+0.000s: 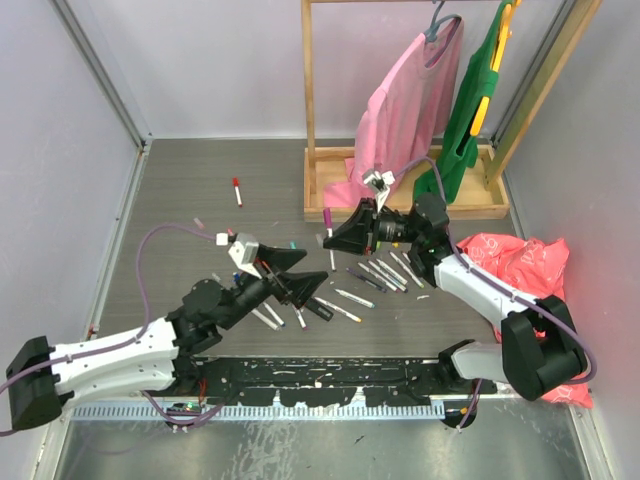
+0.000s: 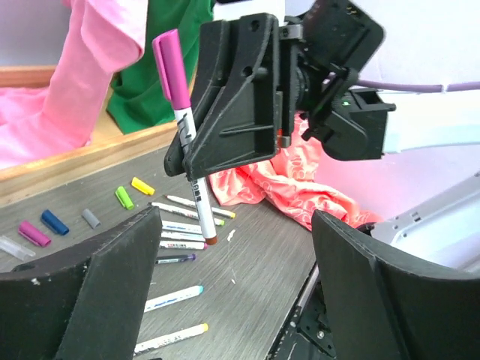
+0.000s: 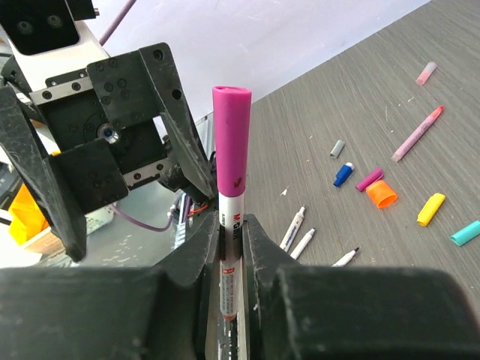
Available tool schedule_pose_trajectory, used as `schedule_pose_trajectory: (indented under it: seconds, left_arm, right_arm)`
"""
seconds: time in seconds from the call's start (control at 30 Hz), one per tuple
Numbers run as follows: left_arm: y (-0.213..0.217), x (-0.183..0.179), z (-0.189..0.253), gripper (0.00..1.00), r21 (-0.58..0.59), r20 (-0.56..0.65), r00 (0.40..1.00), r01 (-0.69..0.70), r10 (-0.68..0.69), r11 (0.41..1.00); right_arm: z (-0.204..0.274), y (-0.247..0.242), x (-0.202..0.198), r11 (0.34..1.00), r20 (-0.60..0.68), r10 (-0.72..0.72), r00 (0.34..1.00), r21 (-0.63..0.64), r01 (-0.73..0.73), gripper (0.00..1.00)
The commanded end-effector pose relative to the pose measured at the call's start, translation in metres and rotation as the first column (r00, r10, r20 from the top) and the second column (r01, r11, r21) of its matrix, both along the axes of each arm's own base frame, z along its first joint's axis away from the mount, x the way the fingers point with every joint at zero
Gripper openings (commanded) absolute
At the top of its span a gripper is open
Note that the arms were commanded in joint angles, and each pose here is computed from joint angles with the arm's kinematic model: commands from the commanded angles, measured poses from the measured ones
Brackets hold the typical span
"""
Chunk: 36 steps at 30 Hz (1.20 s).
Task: Open the pen caps
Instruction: Pick up the pen from the center of the board, then open the pen cap from the pen.
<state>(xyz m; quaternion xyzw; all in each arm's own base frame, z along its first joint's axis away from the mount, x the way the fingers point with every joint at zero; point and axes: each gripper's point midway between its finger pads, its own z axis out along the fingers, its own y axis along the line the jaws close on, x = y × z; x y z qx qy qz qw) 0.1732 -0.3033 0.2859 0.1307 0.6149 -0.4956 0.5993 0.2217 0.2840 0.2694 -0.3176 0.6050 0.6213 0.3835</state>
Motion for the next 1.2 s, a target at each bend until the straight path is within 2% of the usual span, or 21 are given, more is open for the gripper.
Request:
schedule_pose_trajectory:
  seconds: [0.0, 0.07, 0.1, 0.3, 0.4, 0.67, 0.87, 1.03, 1.17]
  left_arm:
    - [0.017, -0.017, 0.025, 0.88, -0.041, 0.145, 0.988, 0.055, -0.048, 0.998]
    - [0.02, -0.025, 0.036, 0.98, -0.055, 0.178, 0.979, 0.11, -0.098, 0.992]
    - [0.022, -0.026, 0.042, 0.99, -0.066, 0.185, 0.976, 0.126, -0.112, 0.99]
    - [0.026, -0.009, 0.066, 0.98, -0.137, 0.159, 0.973, 0.187, -0.165, 0.973]
    - [0.027, 0.005, 0.079, 0.98, -0.217, 0.1, 0.968, 0.247, -0.23, 0.944]
    - [0.011, 0.021, 0.095, 1.0, -0.303, 0.116, 0.923, 0.385, -0.367, 0.872]
    - [0.007, 0.026, 0.091, 0.86, -0.317, 0.106, 0.919, 0.392, -0.379, 0.864]
    - [0.003, 0.028, 0.087, 0.64, -0.316, 0.085, 0.914, 0.403, -0.398, 0.859]
    - [-0.001, 0.029, 0.085, 0.59, -0.313, 0.071, 0.907, 0.414, -0.414, 0.854]
  right_arm:
    - [0.02, 0.0, -0.003, 0.999, 0.055, 0.043, 0.998, 0.002, -0.043, 0.01]
    - [0.021, 0.0, -0.008, 0.996, 0.054, 0.086, 0.995, -0.009, -0.085, 0.01]
    - [0.022, 0.0, -0.011, 0.995, 0.053, 0.104, 0.993, -0.013, -0.104, 0.01]
    - [0.022, 0.0, -0.024, 0.983, 0.068, 0.182, 0.981, -0.022, -0.181, 0.01]
    - [0.022, 0.0, -0.026, 0.98, 0.072, 0.201, 0.977, -0.026, -0.199, 0.01]
    - [0.02, 0.004, -0.032, 0.971, 0.069, 0.238, 0.969, -0.034, -0.236, 0.01]
    - [0.019, 0.005, -0.033, 0.969, 0.061, 0.245, 0.968, -0.036, -0.243, 0.01]
    - [0.018, 0.007, -0.033, 0.969, 0.048, 0.247, 0.968, -0.037, -0.246, 0.01]
    - [0.017, 0.008, -0.034, 0.968, 0.048, 0.25, 0.967, -0.038, -0.248, 0.01]
